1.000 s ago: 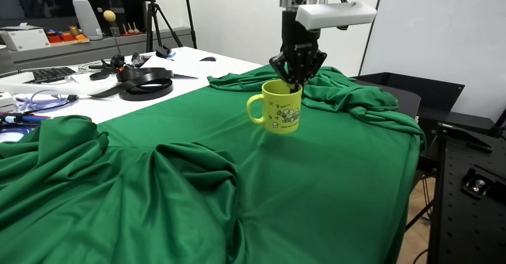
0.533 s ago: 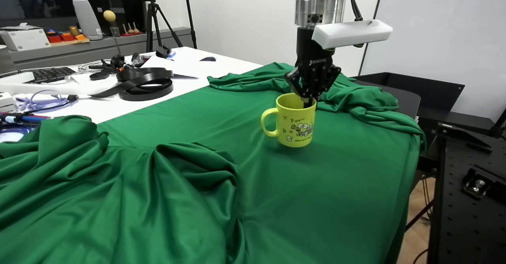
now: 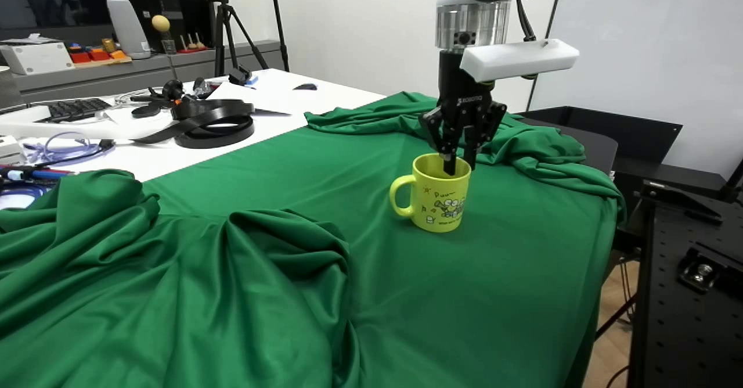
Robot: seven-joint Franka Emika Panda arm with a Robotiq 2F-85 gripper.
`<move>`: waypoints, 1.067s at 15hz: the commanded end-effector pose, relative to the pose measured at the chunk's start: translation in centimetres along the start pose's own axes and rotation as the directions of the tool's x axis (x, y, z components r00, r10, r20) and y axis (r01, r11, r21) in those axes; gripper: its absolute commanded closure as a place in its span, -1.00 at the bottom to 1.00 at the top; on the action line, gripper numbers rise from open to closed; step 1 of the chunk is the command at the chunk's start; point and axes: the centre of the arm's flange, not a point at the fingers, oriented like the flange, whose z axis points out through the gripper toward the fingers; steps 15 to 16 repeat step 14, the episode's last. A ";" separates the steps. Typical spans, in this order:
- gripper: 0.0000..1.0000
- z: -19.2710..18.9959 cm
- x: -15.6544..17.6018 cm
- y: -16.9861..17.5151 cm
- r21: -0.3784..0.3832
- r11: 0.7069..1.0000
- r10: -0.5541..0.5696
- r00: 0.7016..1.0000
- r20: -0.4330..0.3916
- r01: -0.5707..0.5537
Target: Move the cup towards you
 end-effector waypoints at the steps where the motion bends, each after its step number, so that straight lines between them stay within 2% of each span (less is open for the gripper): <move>1: -0.36 -0.3 0.0 0.4 0.017 1.000 0.014 1.000 -0.003 -0.014; 5: -0.92 -1.9 -0.2 0.1 0.026 1.000 0.015 1.000 -0.005 -0.015; 6: -0.98 -2.4 -0.2 0.1 0.028 1.000 0.008 1.000 -0.015 -0.007; 12: -1.00 -5.3 -0.2 0.2 0.035 0.999 -0.035 0.998 -0.057 0.037; 16: -1.00 -5.9 -0.1 0.2 0.032 0.998 -0.047 0.997 -0.063 0.049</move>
